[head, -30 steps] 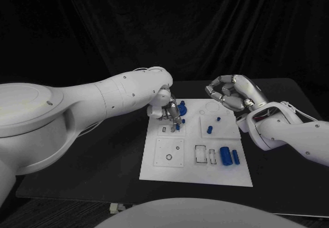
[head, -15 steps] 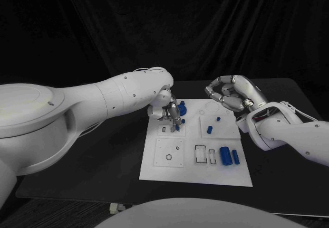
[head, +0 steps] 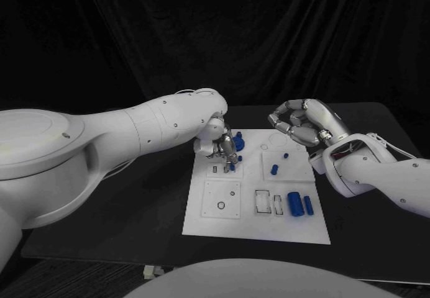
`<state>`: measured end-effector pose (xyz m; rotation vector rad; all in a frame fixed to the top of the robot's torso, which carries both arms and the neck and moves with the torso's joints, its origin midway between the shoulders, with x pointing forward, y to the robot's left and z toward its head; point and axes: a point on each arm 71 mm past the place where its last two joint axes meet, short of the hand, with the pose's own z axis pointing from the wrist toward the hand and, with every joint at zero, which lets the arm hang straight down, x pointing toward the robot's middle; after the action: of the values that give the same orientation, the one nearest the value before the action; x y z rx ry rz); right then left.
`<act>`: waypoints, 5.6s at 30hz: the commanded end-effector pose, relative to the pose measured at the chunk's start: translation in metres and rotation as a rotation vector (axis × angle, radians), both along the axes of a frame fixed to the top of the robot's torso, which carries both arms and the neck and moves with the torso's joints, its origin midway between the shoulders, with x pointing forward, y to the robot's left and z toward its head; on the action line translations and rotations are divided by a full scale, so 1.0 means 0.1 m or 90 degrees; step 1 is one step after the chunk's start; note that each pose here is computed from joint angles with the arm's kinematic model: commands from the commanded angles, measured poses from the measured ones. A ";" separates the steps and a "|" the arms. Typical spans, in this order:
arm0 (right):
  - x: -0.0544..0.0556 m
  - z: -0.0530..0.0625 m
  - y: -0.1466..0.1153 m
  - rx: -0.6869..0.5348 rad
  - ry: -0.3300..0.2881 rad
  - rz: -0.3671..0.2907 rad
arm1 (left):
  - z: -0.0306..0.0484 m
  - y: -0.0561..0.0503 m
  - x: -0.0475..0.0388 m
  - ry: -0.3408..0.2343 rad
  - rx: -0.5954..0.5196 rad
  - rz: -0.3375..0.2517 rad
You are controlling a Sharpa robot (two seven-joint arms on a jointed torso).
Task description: Assemble the parts on the task board
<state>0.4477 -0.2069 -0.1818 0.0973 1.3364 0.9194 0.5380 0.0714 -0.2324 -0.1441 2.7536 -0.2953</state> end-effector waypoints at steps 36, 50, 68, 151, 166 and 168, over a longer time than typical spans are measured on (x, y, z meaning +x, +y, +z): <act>-0.05 -0.15 -0.04 -0.009 0.036 -0.014 | 0.030 0.32 -0.127 -0.065 0.040 0.019; -0.05 -0.16 -0.04 -0.010 0.040 -0.015 | 0.035 0.30 -0.125 -0.074 0.035 0.022; -0.05 -0.16 -0.05 -0.011 0.042 -0.017 | 0.033 0.29 -0.151 -0.071 0.029 0.023; -0.06 -0.21 -0.05 -0.019 0.058 -0.020 | 0.012 0.22 -0.227 -0.071 0.009 0.009; -0.06 -0.21 -0.05 -0.020 0.062 -0.020 | -0.016 0.24 -0.240 -0.062 0.019 0.007; -0.06 -0.21 -0.05 -0.020 0.062 -0.021 | -0.018 0.24 -0.241 -0.060 0.020 0.006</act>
<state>0.4416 -0.2124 -0.2015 0.1357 1.4222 0.8843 0.5156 0.0945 -0.2324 -0.1331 2.6385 -0.2830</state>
